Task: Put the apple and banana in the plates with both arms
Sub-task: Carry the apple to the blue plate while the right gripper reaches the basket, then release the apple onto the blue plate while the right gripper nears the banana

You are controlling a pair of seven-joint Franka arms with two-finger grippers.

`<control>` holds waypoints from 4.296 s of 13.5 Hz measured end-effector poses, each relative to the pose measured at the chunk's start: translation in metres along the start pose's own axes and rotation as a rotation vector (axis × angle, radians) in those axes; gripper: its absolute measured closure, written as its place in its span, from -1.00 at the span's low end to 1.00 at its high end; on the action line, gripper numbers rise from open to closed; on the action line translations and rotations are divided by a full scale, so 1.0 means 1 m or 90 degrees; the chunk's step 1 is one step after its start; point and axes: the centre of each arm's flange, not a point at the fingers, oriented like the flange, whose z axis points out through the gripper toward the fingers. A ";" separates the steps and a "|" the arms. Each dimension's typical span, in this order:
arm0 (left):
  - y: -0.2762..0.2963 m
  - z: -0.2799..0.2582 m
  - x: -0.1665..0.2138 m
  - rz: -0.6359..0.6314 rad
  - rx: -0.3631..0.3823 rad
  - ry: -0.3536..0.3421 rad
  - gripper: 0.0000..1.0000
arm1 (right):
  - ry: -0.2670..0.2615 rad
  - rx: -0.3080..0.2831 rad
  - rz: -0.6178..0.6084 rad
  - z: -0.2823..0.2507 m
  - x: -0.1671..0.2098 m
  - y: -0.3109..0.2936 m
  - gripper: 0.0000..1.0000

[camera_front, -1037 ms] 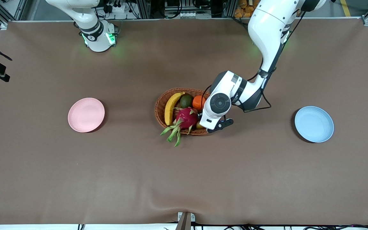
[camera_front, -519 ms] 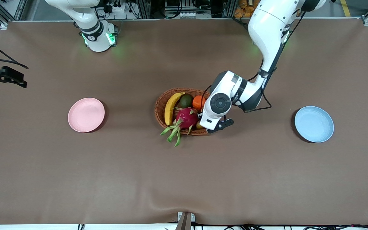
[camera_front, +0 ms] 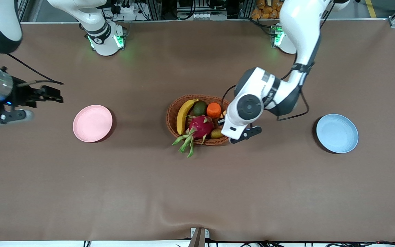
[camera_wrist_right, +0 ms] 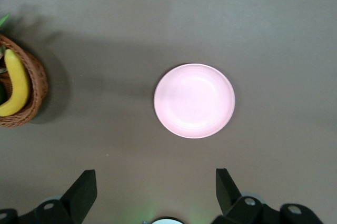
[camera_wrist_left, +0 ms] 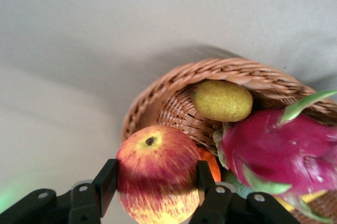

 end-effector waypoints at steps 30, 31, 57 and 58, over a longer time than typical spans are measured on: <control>-0.431 0.052 0.252 0.386 0.054 -0.002 -0.30 | 0.000 -0.151 -0.040 0.283 0.006 -0.438 -0.62; -0.434 0.053 0.253 0.386 0.057 0.000 -0.30 | -0.011 -0.159 -0.040 0.287 0.003 -0.438 -0.58; -0.380 -0.076 0.233 0.429 0.059 0.061 -1.00 | 0.019 -0.160 0.003 0.343 -0.036 -0.496 -0.33; -0.374 -0.090 0.228 0.434 0.058 0.076 -1.00 | 0.028 -0.174 -0.015 0.345 -0.043 -0.504 -0.32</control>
